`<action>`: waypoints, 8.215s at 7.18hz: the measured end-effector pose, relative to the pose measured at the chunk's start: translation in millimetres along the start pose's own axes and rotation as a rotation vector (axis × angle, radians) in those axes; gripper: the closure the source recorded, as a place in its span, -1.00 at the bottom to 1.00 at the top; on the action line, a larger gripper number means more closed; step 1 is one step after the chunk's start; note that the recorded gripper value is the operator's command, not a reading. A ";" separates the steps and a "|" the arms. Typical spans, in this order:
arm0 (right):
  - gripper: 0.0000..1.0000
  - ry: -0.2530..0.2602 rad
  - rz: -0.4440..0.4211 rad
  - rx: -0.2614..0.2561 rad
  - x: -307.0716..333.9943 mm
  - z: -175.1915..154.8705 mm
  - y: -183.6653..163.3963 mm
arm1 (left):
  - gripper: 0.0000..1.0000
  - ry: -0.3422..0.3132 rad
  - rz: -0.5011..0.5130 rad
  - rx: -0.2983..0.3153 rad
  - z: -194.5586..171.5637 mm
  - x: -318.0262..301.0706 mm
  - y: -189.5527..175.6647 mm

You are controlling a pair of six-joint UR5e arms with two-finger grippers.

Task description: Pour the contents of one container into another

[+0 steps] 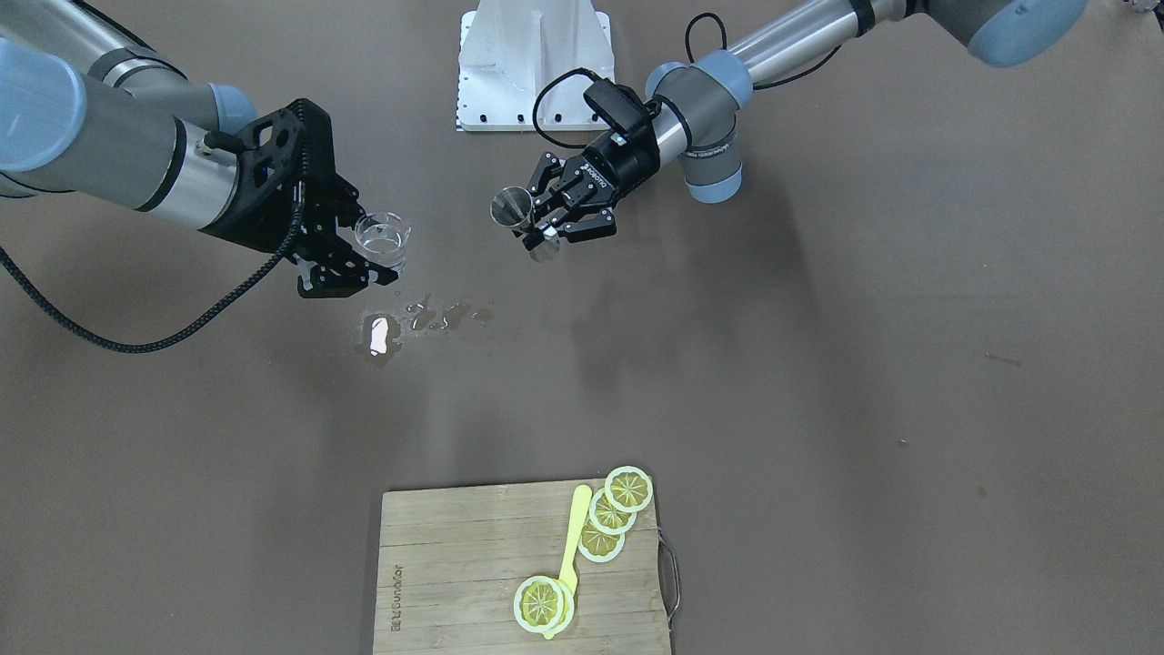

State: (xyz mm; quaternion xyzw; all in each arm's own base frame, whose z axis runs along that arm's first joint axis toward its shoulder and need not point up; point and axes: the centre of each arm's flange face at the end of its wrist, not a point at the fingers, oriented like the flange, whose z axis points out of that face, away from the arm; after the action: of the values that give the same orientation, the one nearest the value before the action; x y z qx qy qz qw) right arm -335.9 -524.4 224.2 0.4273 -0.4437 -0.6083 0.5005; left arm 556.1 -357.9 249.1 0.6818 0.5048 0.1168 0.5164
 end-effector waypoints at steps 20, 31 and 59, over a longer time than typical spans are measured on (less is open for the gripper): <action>1.00 0.064 0.030 -0.231 -39.1 40.6 -113.8 | 1.00 -0.039 0.021 -0.011 4.0 -11.8 4.8; 1.00 0.091 0.080 -0.334 -29.5 48.7 -129.9 | 1.00 -0.042 0.023 -0.015 6.7 -12.6 6.2; 1.00 0.100 -0.049 -0.582 -24.4 76.8 -151.6 | 1.00 -0.046 0.033 -0.025 14.4 -10.4 10.0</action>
State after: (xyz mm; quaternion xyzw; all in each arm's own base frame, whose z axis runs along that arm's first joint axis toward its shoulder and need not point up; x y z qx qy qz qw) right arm -441.5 -475.8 97.9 0.3058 -0.2151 -0.7001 0.6084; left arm 566.7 -374.4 254.7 0.6860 0.4798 0.1161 0.5345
